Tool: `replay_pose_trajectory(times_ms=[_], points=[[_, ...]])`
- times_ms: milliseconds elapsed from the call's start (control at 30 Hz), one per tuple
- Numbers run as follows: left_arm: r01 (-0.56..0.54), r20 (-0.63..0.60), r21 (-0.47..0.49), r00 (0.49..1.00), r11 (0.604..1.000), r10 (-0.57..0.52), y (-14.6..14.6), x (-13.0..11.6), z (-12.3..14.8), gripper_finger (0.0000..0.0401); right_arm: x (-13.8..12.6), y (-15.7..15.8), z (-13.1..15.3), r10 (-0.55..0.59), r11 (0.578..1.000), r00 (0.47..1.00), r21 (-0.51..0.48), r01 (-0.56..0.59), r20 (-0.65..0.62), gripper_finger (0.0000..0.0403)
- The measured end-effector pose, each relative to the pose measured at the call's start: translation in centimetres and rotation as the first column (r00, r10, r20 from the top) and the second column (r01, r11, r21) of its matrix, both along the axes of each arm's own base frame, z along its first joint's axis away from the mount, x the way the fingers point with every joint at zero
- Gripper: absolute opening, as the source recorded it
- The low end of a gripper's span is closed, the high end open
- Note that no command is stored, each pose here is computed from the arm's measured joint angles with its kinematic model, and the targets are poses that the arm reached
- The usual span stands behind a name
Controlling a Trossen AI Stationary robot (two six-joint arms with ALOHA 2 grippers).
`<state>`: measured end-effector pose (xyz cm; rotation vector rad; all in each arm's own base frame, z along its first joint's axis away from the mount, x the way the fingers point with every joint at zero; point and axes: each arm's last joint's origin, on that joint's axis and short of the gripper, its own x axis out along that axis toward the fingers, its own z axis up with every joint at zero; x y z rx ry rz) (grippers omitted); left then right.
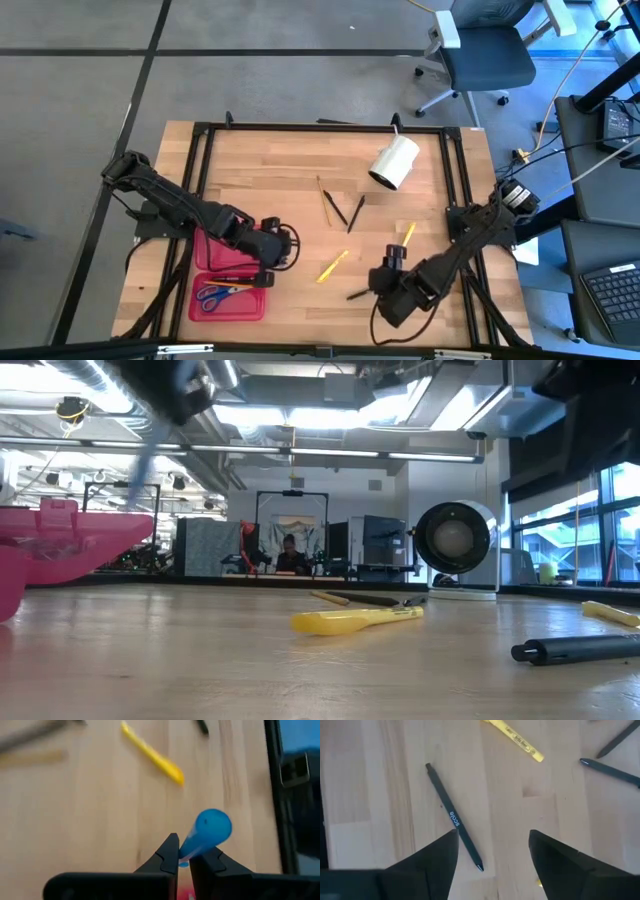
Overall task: Pick & place school supplies into a supply box
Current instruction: Put the blue pen into the red supply box
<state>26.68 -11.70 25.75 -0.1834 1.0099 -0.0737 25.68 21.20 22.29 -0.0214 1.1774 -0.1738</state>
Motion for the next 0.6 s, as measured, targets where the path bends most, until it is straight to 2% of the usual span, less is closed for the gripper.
replay_pose_trajectory(times_ms=[200,367,500,600], points=[[-0.095,-0.217,-0.044,0.973,0.995,0.083,0.3,-1.4,0.7,0.0014,0.7,-0.9,0.0,-0.004,1.000,1.000,-0.014,0.004,-0.005,0.0245],[-0.110,-0.301,-0.091,0.950,0.990,0.078,-0.1,-2.1,1.6,0.0014,1.5,-2.0,0.0,0.006,0.999,1.000,-0.044,-0.007,-0.007,0.0245],[-0.129,-0.361,-0.080,0.928,0.988,0.092,-0.7,-2.6,1.1,0.0014,2.0,-2.8,0.1,0.011,0.995,1.000,-0.104,-0.009,0.016,0.0245],[-0.166,-0.437,-0.094,0.893,0.982,0.109,-1.3,-2.7,0.4,0.0014,2.3,-3.2,0.1,0.021,0.989,0.999,-0.149,-0.017,0.030,0.0245]])
